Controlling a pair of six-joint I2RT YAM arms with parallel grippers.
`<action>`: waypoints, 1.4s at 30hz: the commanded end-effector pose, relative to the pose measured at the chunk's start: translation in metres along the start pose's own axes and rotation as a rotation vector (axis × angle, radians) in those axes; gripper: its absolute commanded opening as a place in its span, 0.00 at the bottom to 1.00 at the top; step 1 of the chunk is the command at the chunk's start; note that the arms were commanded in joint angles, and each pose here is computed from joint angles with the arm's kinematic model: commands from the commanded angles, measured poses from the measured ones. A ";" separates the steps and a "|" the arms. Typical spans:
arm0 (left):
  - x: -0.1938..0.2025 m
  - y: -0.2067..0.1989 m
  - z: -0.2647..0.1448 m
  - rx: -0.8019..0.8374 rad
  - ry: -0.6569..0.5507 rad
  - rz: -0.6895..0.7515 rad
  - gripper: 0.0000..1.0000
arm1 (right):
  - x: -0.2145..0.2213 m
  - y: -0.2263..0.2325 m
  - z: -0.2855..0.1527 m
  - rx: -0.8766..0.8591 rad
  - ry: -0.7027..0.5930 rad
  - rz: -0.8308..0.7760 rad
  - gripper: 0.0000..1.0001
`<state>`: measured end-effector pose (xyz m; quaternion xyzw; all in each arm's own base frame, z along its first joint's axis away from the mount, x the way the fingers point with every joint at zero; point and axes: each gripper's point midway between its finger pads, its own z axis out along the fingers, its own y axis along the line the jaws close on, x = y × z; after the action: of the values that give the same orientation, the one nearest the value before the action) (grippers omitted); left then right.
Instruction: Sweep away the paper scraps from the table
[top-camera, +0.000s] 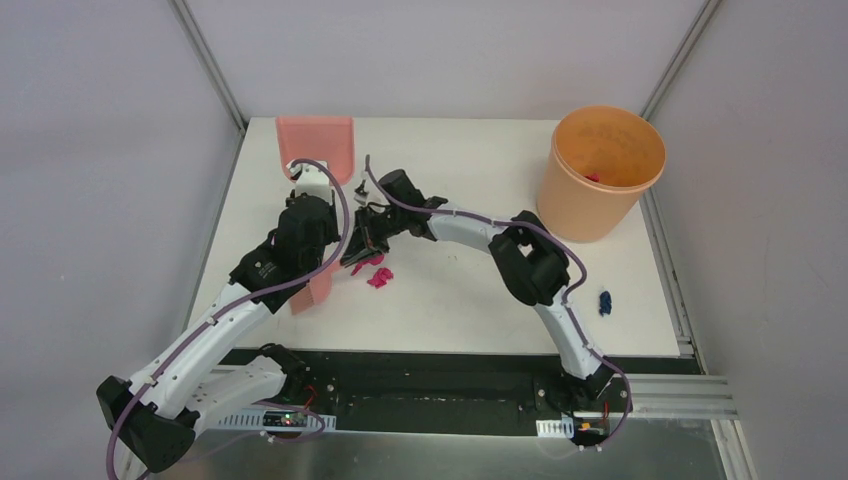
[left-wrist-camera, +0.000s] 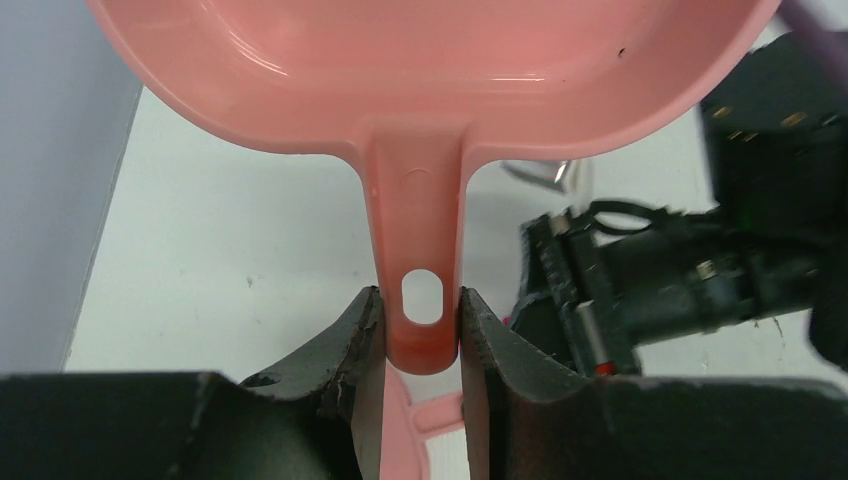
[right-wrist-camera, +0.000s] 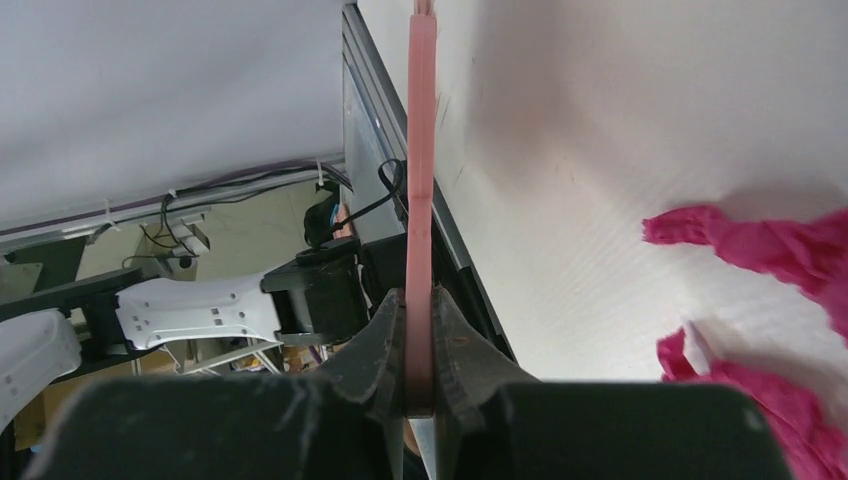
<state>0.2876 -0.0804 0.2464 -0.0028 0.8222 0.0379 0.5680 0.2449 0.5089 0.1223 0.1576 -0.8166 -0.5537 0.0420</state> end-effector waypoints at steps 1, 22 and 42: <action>-0.024 -0.004 -0.006 0.043 -0.070 -0.041 0.00 | 0.018 0.026 0.027 -0.040 0.054 -0.081 0.00; 0.001 -0.019 0.011 0.066 0.018 0.042 0.00 | 0.058 -0.124 -0.223 0.692 -0.230 -0.098 0.00; 0.023 -0.048 0.018 0.169 0.105 0.099 0.00 | 0.017 -0.004 -0.371 0.688 -0.600 -0.576 0.00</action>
<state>0.2954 -0.1119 0.2070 0.0662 0.8567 0.0166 0.5112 0.2713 0.1906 0.2631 0.2282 -0.8405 -0.3499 -0.3451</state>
